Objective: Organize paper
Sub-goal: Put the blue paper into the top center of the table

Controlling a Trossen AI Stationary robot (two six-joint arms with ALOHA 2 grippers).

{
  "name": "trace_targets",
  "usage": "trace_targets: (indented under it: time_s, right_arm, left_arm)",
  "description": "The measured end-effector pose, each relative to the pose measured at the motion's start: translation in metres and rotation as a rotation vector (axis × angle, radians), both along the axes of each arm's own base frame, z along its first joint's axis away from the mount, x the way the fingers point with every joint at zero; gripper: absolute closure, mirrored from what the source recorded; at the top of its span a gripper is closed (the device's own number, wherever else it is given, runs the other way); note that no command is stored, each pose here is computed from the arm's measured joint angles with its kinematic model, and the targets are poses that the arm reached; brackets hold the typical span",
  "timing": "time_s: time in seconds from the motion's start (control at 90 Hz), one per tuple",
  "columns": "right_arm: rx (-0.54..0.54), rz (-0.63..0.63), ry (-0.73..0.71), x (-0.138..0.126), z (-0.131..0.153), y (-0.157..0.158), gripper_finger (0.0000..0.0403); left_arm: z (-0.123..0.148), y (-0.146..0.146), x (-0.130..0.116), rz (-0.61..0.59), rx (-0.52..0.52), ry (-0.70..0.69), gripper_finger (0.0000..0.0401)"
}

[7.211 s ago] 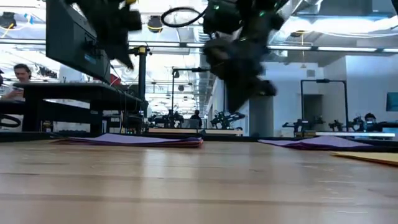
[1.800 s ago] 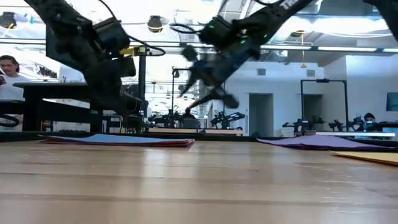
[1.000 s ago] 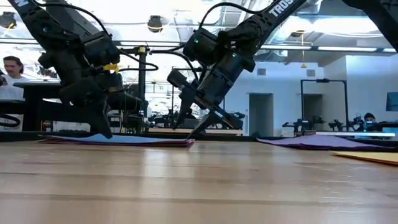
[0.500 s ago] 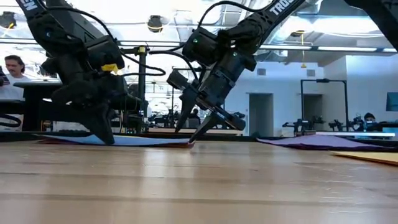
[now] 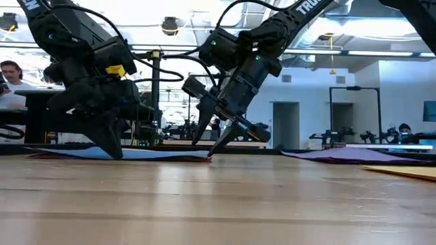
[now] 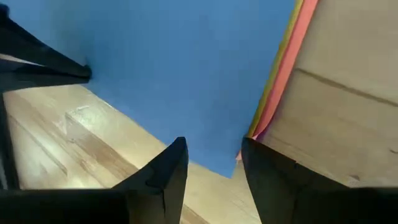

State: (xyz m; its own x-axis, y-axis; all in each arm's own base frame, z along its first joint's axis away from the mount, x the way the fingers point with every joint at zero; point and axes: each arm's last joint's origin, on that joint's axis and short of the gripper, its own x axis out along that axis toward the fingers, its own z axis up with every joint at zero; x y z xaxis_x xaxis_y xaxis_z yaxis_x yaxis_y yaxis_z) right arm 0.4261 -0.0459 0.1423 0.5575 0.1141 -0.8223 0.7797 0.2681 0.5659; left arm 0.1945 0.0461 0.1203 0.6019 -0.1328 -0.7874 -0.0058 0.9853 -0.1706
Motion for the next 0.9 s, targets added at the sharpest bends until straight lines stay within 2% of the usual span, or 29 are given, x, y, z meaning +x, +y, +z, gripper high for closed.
trace_targets:
  time_s: [0.344, 0.533, 0.9]
  right_arm:
    - [-0.008, 0.005, -0.005, 0.0015, 0.0004, 0.0084, 0.0261]
    - [-0.026, 0.011, -0.093, 0.0081, 0.0052, 0.0071, 0.0262]
    - [-0.041, 0.013, -0.125, 0.0099, 0.0071, 0.0017, 0.0262]
  left_arm:
    - [0.0006, 0.0002, 0.0008, 0.002, 0.002, -0.010, 0.0400]
    - [0.0005, 0.0003, 0.0008, 0.009, -0.003, -0.008, 0.0400]
    - [0.0004, 0.0002, 0.0007, 0.021, -0.011, -0.005, 0.0400]
